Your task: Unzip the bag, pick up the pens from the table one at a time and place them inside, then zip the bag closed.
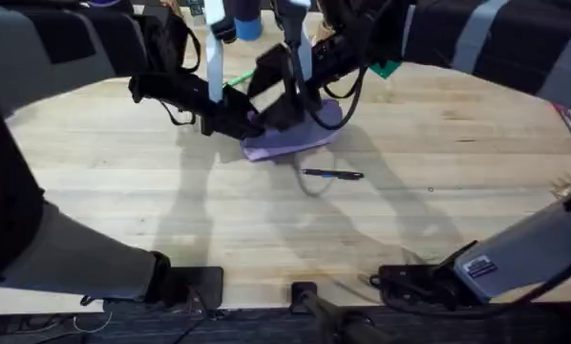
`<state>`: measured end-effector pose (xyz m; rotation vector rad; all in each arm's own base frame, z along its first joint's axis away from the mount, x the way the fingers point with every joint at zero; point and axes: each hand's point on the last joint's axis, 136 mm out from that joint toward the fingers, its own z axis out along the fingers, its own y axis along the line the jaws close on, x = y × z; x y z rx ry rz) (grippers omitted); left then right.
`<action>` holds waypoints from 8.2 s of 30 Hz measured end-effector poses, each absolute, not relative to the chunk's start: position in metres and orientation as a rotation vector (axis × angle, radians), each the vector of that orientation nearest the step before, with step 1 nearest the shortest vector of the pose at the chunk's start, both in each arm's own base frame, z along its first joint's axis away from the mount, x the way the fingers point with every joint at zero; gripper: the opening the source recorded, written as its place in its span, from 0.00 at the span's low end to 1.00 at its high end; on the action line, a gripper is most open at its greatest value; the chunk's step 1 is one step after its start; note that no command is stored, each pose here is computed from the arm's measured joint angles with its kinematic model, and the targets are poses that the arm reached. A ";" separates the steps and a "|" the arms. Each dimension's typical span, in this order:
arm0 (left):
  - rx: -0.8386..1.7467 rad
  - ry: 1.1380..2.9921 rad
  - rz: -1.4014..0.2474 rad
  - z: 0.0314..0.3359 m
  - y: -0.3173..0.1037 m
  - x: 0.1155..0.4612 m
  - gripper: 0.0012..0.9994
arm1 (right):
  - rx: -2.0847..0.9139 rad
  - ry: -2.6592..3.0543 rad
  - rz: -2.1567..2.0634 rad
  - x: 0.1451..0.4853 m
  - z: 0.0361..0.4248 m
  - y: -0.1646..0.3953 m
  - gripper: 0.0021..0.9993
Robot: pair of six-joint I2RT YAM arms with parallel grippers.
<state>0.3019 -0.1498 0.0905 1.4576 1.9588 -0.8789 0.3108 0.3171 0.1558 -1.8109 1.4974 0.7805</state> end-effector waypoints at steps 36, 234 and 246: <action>1.462 1.958 -0.877 0.090 -0.151 0.302 0.99 | -1.803 1.728 0.415 0.285 0.211 0.240 1.00; 1.395 2.030 -0.446 0.249 -0.088 0.256 1.00 | -1.448 2.117 0.189 0.264 0.279 0.159 1.00; 1.395 2.031 -0.446 0.249 -0.088 0.256 1.00 | -1.454 2.166 0.206 0.190 0.225 0.127 1.00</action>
